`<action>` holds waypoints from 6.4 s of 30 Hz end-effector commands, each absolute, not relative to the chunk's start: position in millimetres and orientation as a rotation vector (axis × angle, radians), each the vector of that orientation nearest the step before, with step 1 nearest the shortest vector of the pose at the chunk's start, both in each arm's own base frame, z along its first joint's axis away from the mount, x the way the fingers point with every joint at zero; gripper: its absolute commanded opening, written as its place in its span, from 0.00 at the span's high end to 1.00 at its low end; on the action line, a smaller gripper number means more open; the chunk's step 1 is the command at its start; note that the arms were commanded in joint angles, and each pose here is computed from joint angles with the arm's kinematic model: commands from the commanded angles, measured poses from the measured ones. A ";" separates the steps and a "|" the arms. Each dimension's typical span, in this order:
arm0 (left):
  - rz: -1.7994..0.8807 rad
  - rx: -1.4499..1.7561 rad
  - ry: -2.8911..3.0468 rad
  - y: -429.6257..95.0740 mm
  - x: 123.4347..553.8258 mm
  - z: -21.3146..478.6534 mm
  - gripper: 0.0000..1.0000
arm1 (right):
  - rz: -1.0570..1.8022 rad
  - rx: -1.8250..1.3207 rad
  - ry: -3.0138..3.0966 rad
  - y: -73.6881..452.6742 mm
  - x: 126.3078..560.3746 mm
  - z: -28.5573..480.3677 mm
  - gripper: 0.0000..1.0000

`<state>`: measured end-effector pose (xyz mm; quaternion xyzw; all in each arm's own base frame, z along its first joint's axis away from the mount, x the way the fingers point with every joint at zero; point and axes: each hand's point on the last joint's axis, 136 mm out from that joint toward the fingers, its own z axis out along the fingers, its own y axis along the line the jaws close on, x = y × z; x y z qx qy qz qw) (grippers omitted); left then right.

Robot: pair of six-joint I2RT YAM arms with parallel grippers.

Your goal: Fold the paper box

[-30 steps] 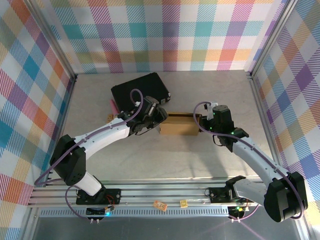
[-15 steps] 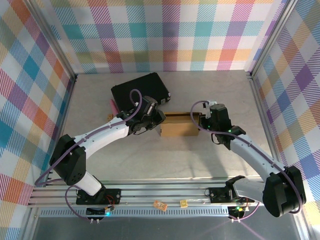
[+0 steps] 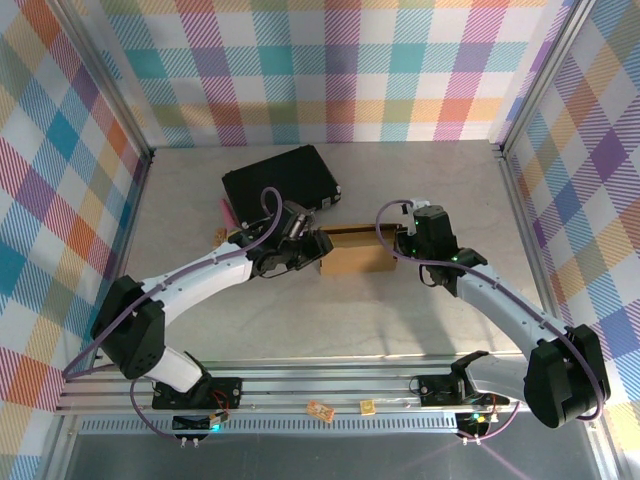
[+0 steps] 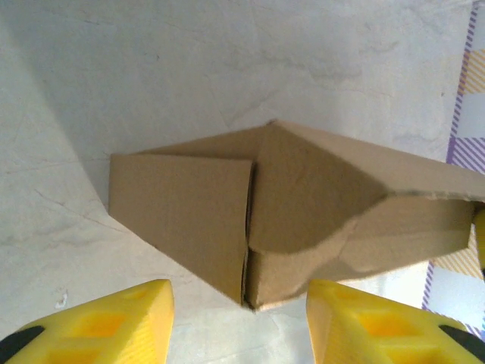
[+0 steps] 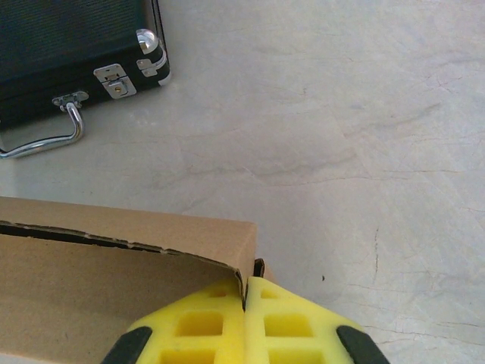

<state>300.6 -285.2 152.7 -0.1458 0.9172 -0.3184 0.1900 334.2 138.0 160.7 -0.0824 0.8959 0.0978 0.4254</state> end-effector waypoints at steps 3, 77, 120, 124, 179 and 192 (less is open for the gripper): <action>-1.032 -0.493 2.541 -287.4 287.5 178.7 0.49 | 0.210 -0.250 2.361 137.0 318.8 132.7 1.00; -1.228 -1.858 2.176 -278.0 293.4 111.5 0.50 | 0.203 -0.292 2.368 138.3 317.1 129.4 1.00; -1.293 -1.703 2.180 -306.3 330.6 144.9 0.42 | 0.198 -0.571 2.312 150.4 311.3 130.8 1.00; -1.241 -1.723 2.196 -301.4 323.7 132.5 0.51 | 0.219 -0.561 2.315 152.9 311.3 132.7 1.00; -1.109 -1.742 2.269 -291.0 304.9 105.8 0.65 | 1.168 0.852 2.563 132.3 309.6 216.9 0.42; -1.115 -1.741 2.264 -292.8 307.0 105.6 0.65 | 1.207 0.897 2.713 141.7 307.6 174.5 0.42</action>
